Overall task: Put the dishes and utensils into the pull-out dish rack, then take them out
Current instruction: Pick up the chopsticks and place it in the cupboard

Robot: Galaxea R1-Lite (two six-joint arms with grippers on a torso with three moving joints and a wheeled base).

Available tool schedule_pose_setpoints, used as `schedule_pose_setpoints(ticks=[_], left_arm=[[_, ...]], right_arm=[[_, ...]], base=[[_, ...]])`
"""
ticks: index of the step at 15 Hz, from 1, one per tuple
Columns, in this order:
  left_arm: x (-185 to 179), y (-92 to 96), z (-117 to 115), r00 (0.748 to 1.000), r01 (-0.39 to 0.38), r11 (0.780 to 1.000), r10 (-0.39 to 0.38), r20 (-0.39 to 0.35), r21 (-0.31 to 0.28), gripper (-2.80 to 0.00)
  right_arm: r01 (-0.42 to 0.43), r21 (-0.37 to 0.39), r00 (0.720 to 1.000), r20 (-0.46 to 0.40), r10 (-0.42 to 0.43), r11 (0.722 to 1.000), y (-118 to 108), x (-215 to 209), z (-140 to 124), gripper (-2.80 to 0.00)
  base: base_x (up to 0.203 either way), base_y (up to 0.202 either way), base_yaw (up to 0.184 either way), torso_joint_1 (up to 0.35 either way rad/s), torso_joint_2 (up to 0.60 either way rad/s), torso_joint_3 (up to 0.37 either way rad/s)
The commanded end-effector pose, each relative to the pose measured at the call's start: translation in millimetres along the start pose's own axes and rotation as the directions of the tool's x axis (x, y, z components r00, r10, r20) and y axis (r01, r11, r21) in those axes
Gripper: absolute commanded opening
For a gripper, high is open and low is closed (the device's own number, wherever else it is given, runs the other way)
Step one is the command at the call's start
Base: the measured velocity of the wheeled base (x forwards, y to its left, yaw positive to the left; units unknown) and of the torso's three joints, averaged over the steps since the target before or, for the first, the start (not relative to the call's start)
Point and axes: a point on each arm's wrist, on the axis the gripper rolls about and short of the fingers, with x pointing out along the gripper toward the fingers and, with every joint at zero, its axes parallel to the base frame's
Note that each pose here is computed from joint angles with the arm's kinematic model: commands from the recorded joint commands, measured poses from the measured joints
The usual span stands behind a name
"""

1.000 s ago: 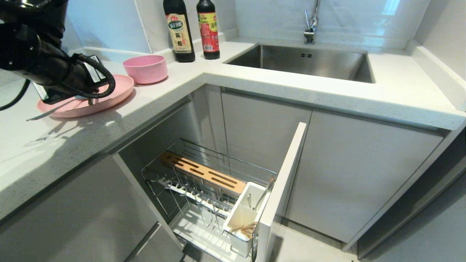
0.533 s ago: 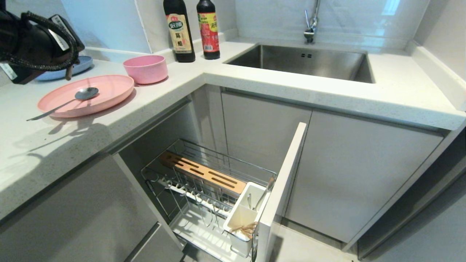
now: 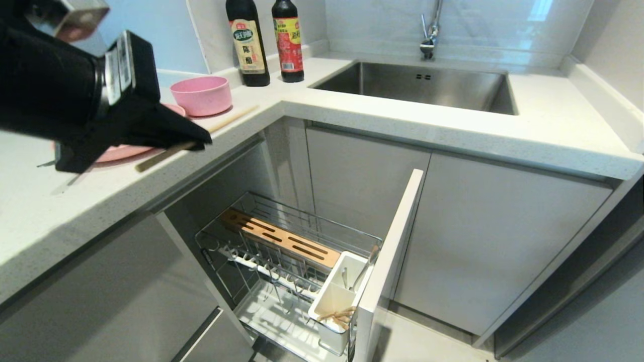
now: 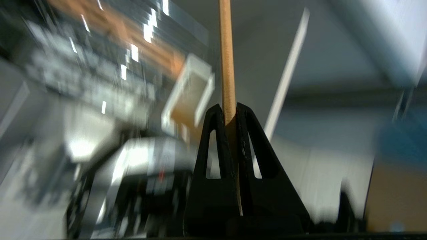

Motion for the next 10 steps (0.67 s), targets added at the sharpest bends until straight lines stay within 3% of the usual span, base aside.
schedule_pose_setpoints(ticks=[1,5,10], left_arm=[[12,-4.7,-22,0.974,-0.026,0.995,0.047,-0.220,0.097,-2.80],[46,-2.4,-40,0.876,-0.135,0.946,0.253,-0.411,0.295,-2.80],[104,-10.9,-55,0.768,-0.174,0.915,0.358,-0.531,0.365,-2.80]], right_arm=[[0.000,0.000,1.000,-0.001,0.000,1.000,0,0,0,-2.80],[0.000,0.000,1.000,-0.001,0.000,1.000,0,0,0,-2.80],[0.000,0.000,1.000,-0.001,0.000,1.000,0,0,0,-2.80]], base=[[0.000,0.000,0.000,0.000,0.00,0.000],[0.000,0.000,0.000,0.000,0.00,0.000],[0.000,0.000,0.000,0.000,0.00,0.000]])
